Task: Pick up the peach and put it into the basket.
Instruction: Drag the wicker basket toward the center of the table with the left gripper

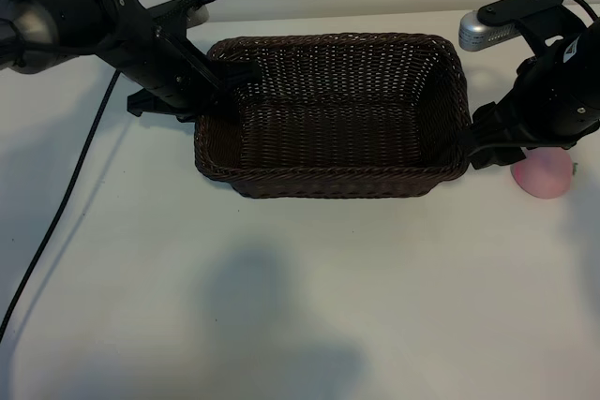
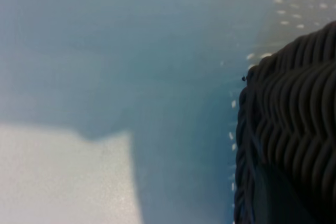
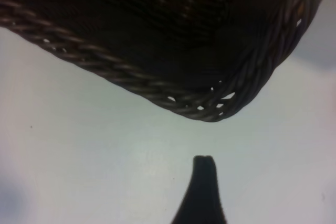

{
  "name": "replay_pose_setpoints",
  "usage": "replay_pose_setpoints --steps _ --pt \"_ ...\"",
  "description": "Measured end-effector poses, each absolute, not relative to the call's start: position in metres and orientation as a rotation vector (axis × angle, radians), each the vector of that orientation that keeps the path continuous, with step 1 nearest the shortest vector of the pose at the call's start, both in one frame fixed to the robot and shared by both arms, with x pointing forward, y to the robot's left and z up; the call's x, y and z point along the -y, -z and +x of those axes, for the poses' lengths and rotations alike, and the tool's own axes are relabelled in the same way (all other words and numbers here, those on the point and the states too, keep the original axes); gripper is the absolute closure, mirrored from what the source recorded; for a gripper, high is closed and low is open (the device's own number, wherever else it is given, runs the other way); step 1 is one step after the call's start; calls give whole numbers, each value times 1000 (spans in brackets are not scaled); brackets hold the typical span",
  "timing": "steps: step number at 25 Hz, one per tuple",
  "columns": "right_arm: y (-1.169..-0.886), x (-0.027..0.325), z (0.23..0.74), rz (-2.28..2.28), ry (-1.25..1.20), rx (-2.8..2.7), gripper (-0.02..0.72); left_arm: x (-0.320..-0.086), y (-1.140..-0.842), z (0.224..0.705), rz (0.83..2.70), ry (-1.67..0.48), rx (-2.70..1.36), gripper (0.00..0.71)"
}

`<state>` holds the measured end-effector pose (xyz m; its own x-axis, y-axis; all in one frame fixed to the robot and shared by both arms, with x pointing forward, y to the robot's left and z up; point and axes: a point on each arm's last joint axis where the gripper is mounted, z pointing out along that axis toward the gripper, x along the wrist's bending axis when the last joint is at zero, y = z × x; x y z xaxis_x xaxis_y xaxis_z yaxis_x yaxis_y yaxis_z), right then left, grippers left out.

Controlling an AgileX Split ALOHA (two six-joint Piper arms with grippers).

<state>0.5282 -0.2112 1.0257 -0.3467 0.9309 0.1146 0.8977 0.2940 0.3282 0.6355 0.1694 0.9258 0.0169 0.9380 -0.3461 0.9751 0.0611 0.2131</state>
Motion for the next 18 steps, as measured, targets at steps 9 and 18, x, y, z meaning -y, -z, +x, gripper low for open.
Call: replay_pose_setpoints --steps 9,18 --pt "-1026 211 528 1735 -517 -2446 108 -169 -937 635 1884 122 -1938 191" --pt "-1026 211 528 1735 -517 -2446 108 -179 -993 619 1935 6 -1889 102"
